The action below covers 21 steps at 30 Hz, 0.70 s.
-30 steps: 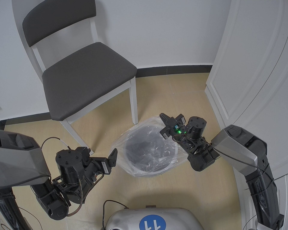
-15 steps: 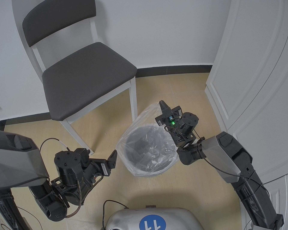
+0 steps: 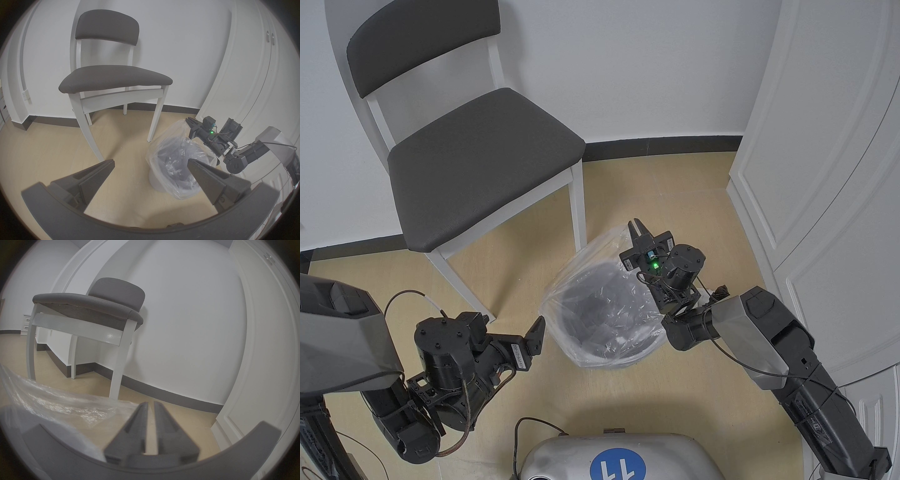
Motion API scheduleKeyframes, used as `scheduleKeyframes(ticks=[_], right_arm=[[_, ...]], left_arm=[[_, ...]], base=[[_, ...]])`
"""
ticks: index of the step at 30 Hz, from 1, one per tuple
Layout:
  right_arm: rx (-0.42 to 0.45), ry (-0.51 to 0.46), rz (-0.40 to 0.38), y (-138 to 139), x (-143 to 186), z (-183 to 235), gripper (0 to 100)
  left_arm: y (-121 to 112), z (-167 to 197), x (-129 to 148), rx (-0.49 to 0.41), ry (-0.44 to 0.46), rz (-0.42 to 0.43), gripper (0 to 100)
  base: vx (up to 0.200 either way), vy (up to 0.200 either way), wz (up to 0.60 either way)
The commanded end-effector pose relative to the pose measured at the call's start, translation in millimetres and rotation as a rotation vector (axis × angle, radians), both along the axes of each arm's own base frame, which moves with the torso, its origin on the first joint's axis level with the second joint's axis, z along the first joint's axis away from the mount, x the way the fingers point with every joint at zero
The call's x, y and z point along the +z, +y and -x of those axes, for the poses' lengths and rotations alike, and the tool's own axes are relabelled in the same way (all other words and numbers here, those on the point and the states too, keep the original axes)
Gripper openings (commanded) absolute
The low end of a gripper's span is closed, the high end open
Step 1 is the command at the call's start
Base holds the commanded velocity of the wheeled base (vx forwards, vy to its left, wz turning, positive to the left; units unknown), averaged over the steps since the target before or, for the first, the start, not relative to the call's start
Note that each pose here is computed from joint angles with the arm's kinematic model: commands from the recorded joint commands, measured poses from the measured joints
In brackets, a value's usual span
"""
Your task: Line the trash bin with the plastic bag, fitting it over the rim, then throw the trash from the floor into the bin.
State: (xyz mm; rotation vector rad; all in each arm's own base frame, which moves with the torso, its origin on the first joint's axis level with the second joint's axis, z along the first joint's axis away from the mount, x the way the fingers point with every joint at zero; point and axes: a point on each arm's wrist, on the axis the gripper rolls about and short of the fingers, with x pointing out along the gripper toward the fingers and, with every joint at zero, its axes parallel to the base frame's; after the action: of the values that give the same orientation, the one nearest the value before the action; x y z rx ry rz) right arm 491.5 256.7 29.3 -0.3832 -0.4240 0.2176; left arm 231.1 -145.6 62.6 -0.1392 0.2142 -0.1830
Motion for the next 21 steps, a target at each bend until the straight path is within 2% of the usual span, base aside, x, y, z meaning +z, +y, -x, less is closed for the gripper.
scheduleKeyframes(ticks=[1,12,15,17,19,21], right_arm=[[0.004,-0.006,-0.006,2,2,1,100],[0.064,-0.053,-0.080,14,13,11,100],[0.068,-0.098,-0.099,13,28,13,100],[0.111,-0.131,-0.106,12,48,31,100],[0.168,-0.077,-0.081,9,57,57,100],[0.224,0.019,-0.064,-2,64,89,100]], left_arm=[[0,0,-1,0.000,0.002,-0.001,100],[1,1,0,0.000,0.003,-0.002,100],[1,2,1,0.000,0.000,0.001,100],[1,1,4,-0.001,-0.013,0.008,100],[1,2,11,-0.002,-0.037,0.012,100],[2,4,18,-0.005,-0.062,0.010,100]], base=[[0.000,0.000,0.00],[0.000,0.000,0.00],[0.000,0.000,0.00],[0.000,0.000,0.00],[0.000,0.000,0.00],[0.000,0.000,0.00]])
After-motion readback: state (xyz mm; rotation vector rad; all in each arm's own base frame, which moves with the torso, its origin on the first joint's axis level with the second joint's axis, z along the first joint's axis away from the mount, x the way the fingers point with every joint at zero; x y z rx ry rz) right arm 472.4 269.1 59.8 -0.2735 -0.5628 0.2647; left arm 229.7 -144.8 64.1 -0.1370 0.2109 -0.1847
